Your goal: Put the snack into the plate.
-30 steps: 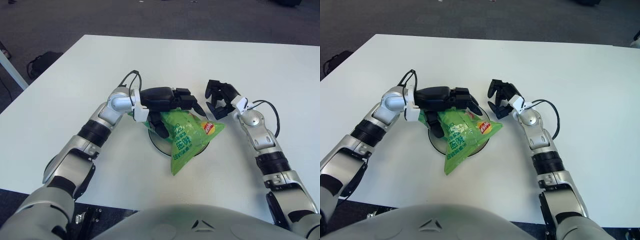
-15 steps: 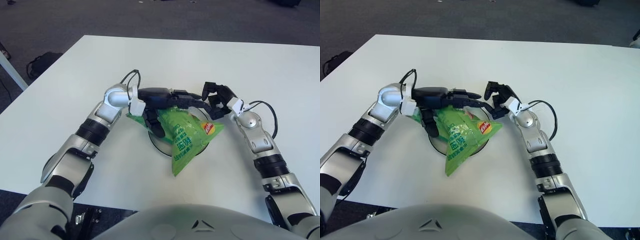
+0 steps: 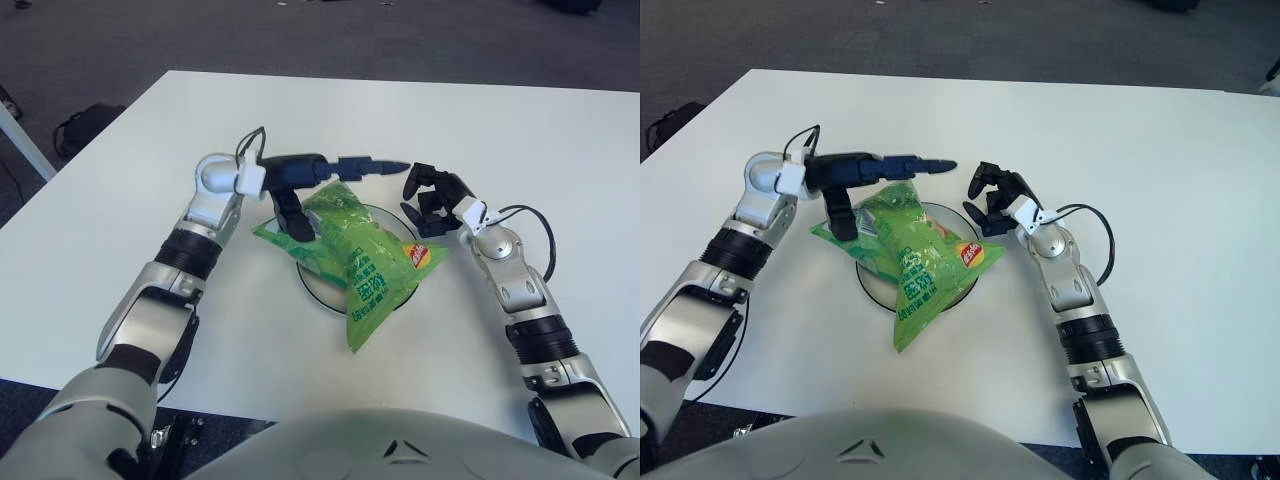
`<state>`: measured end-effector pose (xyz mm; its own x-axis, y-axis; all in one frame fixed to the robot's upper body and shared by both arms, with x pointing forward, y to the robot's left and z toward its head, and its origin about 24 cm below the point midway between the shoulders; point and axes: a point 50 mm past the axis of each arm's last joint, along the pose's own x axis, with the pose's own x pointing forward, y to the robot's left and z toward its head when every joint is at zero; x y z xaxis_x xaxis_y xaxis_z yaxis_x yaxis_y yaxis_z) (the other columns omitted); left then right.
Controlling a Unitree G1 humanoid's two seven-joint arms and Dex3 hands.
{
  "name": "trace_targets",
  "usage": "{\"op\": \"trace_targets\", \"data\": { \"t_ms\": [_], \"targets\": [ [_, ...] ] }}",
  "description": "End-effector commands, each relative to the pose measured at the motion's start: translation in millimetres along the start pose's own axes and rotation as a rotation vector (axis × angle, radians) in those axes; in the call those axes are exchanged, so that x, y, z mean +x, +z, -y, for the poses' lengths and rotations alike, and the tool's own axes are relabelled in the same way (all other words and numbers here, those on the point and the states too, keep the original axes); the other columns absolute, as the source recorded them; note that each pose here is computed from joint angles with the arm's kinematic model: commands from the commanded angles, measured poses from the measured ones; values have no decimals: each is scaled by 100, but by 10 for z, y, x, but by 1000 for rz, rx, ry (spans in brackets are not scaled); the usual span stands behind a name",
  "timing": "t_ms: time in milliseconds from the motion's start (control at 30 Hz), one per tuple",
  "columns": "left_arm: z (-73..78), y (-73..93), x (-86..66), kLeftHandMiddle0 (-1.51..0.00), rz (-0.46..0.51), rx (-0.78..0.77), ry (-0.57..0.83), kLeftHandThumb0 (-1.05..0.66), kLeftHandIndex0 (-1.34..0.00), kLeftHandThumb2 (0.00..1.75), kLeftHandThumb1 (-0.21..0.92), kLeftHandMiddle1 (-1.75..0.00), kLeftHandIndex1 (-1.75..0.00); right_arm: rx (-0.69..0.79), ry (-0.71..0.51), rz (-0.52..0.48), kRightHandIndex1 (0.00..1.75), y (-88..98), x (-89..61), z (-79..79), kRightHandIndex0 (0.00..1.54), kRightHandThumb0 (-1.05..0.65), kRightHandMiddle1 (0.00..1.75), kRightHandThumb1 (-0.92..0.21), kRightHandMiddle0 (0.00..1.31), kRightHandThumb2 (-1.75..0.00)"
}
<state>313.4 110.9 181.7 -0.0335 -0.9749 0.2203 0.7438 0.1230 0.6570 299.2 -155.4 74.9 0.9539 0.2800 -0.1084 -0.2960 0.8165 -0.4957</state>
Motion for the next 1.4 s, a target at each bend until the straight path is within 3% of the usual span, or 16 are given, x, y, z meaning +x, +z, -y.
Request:
{"op": "trace_targets", "data": {
  "t_ms": [0, 133, 167, 400, 467, 533, 633, 900, 1100, 1233, 1367],
  "targets": [
    [-138, 53, -8, 0, 58, -102, -24, -96, 0, 42, 88, 0, -9, 19, 107, -214, 174, -447, -131, -227, 82, -41, 175, -56, 42, -100],
    [-269, 15, -226, -1, 40, -240, 75, -89, 0, 51, 74, 0, -21, 29, 112, -218, 172, -461, -142, -225, 80, -40, 175, -58, 41, -98],
    [-283, -13, -212, -1, 21, -280, 118, -89, 0, 54, 72, -1, -25, 31, 115, -219, 172, -463, -146, -224, 79, -40, 175, -58, 41, -98],
    [-387, -73, -170, -9, -73, -533, 295, -86, 0, 59, 73, -5, -45, 36, 124, -226, 171, -483, -157, -221, 79, -40, 175, -59, 40, -97],
    [-359, -69, -246, -11, -75, -580, 350, -85, 0, 60, 75, -6, -51, 38, 124, -228, 171, -488, -158, -218, 79, -40, 175, -59, 40, -97],
    [-317, 12, -446, -13, -70, -592, 419, -84, 0, 60, 78, -7, -57, 38, 124, -231, 171, -493, -160, -215, 79, -40, 175, -59, 40, -97],
    [-248, 53, -601, -14, -77, -511, 514, -83, 0, 59, 82, -8, -58, 34, 126, -236, 171, -498, -159, -213, 79, -40, 175, -59, 40, -97],
    [-369, -111, -653, -14, -121, -351, 712, -89, 0, 50, 90, -10, -49, 31, 130, -243, 172, -509, -158, -211, 79, -40, 175, -59, 40, -97],
    [-351, -142, -725, -15, -124, -194, 866, -88, 0, 45, 84, -12, -55, 25, 133, -248, 172, -518, -160, -207, 79, -40, 175, -58, 41, -98],
    [-341, -203, -782, -12, -110, -200, 936, -85, 0, 55, 71, -21, -63, 27, 133, -249, 172, -527, -161, -207, 78, -40, 175, -59, 40, -97],
    [-338, -213, -766, -6, -61, -219, 996, -85, 0, 59, 66, -34, -67, 22, 137, -249, 172, -531, -159, -204, 77, -40, 175, -59, 40, -97]
  ]
}}
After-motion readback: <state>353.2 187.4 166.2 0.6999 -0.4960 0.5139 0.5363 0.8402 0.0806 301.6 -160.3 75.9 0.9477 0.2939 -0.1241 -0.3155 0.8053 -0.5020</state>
